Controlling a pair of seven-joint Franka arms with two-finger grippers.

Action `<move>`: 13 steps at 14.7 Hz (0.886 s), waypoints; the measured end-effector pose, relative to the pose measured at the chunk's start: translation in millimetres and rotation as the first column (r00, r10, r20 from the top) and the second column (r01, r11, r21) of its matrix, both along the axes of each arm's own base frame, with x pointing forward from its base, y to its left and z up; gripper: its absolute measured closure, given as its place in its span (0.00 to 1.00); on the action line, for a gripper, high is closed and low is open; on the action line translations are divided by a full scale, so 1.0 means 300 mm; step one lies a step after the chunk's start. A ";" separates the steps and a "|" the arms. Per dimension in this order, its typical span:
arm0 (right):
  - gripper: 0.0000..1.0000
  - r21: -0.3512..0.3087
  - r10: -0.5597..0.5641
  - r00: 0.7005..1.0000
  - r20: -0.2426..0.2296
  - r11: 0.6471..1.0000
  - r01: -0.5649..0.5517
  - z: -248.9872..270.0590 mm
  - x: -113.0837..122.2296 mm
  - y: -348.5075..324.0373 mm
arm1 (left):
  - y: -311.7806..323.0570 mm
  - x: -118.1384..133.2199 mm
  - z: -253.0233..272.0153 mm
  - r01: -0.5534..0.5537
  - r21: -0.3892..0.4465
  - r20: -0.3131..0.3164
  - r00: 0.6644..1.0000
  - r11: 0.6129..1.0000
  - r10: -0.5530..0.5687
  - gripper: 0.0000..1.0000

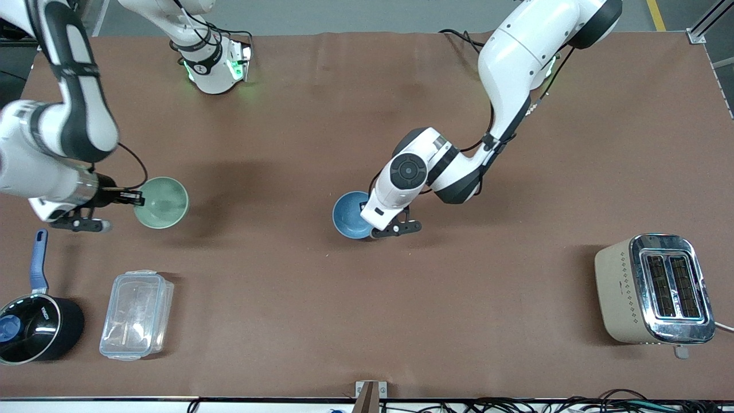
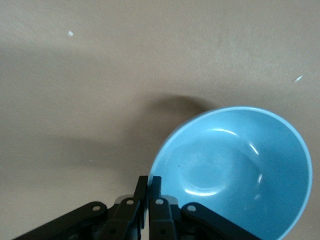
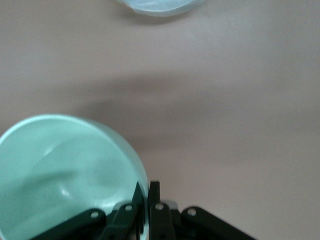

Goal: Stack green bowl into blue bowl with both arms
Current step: 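Slide the blue bowl with the left gripper while the right gripper lifts the green bowl, then lower the green bowl into the blue bowl while the left gripper withdraws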

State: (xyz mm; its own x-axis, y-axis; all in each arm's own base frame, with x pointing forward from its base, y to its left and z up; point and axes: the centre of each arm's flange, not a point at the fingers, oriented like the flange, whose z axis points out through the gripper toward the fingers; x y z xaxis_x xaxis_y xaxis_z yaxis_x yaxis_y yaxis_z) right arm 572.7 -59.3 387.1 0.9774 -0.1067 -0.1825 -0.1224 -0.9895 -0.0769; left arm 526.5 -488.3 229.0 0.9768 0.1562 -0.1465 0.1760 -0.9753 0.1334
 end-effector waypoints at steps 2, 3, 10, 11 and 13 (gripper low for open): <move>0.94 0.003 -0.022 0.999 0.025 1.000 0.022 0.177 0.057 0.148 | -0.017 -0.014 -0.032 0.000 -0.004 -0.003 1.000 1.000 0.000 0.93; 0.94 0.000 -0.034 0.999 0.036 0.999 0.034 0.211 0.070 0.237 | -0.019 -0.015 -0.039 0.000 -0.006 -0.002 1.000 1.000 0.000 0.93; 0.94 0.012 -0.156 0.987 0.045 0.988 0.156 0.186 0.055 0.857 | 0.214 0.242 0.371 -0.098 -0.002 0.154 0.983 0.995 0.098 0.33; 0.94 0.009 -0.176 0.983 0.051 0.984 0.175 0.163 0.046 0.935 | 0.324 0.292 0.493 -0.123 0.013 0.176 0.977 0.992 0.119 0.24; 0.94 0.006 -0.215 0.974 0.066 0.977 0.215 0.100 0.012 1.112 | 0.567 0.361 0.723 -0.161 0.045 0.217 0.965 0.986 0.148 0.06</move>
